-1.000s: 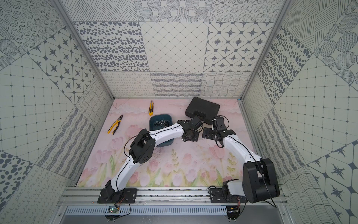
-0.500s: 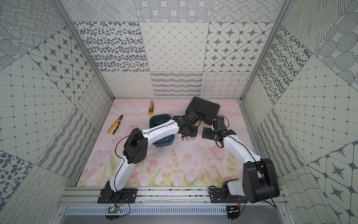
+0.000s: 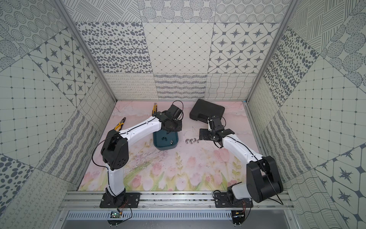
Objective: Take out the wing nut from the storage box
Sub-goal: Pick up the wing nut from the storage box, then place the wing nut at the center of the board, then pick up the wing nut from the storage box, then place the wing nut at the center of the board.
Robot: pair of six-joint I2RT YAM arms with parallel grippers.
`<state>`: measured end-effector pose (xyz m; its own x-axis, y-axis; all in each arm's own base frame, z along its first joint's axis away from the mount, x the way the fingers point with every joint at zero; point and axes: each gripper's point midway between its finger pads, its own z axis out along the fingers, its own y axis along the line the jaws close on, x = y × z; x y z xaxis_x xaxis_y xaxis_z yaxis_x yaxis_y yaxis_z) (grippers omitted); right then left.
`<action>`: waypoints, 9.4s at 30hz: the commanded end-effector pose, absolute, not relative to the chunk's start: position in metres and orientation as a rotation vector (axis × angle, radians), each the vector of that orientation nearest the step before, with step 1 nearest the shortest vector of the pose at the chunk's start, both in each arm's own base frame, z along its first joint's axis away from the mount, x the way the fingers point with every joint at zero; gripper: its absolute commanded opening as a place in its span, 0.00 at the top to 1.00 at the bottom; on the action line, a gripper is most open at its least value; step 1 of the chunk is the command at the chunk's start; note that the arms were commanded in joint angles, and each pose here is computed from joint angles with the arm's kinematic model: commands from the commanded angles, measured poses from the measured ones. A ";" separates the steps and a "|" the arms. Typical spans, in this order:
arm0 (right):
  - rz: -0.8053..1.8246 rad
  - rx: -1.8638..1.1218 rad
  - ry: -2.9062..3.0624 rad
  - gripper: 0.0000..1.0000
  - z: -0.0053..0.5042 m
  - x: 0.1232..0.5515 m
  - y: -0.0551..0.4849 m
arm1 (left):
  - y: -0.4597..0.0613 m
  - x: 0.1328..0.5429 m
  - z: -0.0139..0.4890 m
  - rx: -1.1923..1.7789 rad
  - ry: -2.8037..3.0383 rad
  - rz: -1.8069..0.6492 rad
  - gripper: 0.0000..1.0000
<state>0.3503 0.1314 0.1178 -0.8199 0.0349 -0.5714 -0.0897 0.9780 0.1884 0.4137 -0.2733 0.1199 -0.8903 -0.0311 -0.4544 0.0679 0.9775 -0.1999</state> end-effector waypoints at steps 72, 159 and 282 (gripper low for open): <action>0.220 -0.023 2.509 0.03 0.106 0.363 0.135 | -0.269 0.372 0.133 0.027 2.533 -0.255 0.96; 0.227 0.120 2.449 0.03 0.126 0.351 0.090 | -0.307 0.418 0.132 -0.041 2.511 -0.360 0.73; 0.221 0.067 2.472 0.03 0.121 0.342 0.109 | -0.347 0.320 0.044 0.304 2.723 -0.187 1.00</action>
<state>0.3385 0.1076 0.1216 -0.7933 0.1018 -0.6003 -0.0018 0.9855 0.1695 0.3169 -0.3546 0.0494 -0.8958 0.1887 -0.4024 0.2699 0.9503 -0.1552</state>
